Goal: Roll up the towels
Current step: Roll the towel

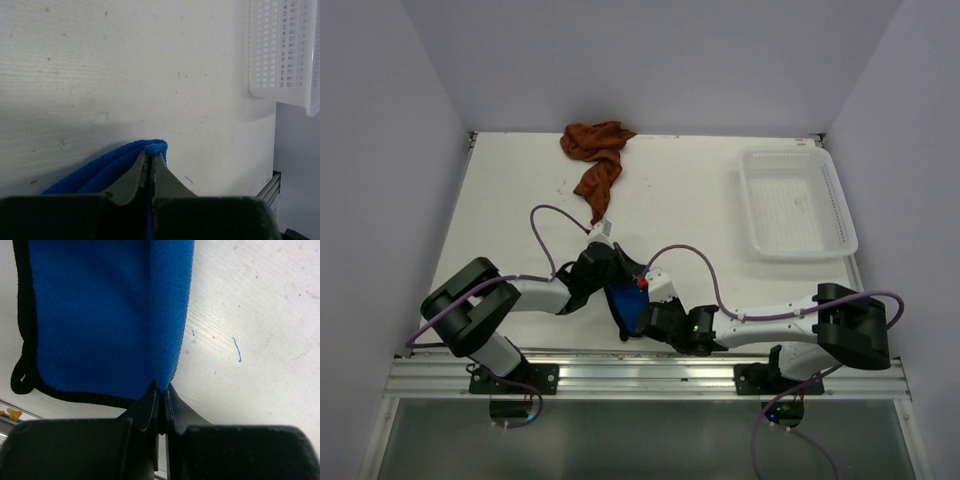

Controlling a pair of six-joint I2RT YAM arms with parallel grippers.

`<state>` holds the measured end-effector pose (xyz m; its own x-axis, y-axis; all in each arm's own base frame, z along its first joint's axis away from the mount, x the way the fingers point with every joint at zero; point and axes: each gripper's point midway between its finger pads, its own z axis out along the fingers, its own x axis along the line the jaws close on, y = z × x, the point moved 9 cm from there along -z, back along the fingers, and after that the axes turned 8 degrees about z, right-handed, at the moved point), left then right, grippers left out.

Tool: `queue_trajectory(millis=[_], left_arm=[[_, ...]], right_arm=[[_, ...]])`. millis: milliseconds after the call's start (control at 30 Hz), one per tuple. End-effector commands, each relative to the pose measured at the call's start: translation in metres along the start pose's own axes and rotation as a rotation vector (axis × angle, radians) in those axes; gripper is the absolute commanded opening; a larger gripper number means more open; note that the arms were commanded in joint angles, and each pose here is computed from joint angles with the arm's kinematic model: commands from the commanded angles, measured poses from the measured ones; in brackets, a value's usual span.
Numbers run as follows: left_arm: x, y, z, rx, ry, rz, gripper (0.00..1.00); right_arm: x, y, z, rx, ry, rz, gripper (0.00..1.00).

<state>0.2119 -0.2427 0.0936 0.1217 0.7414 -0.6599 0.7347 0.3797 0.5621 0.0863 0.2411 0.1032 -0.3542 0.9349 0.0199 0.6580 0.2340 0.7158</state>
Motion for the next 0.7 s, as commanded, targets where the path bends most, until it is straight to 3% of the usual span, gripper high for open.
queue_trajectory(millis=[0, 667], left_arm=[[-0.006, 0.021, -0.003, -0.115, -0.038, -0.024, 0.0], [0.02, 0.013, -0.016, -0.12, -0.03, -0.063, 0.0]], right_arm=[[0.002, 0.001, -0.004, -0.029, -0.093, -0.09, 0.0], [0.064, -0.016, -0.009, -0.105, -0.284, -0.499, 0.0]])
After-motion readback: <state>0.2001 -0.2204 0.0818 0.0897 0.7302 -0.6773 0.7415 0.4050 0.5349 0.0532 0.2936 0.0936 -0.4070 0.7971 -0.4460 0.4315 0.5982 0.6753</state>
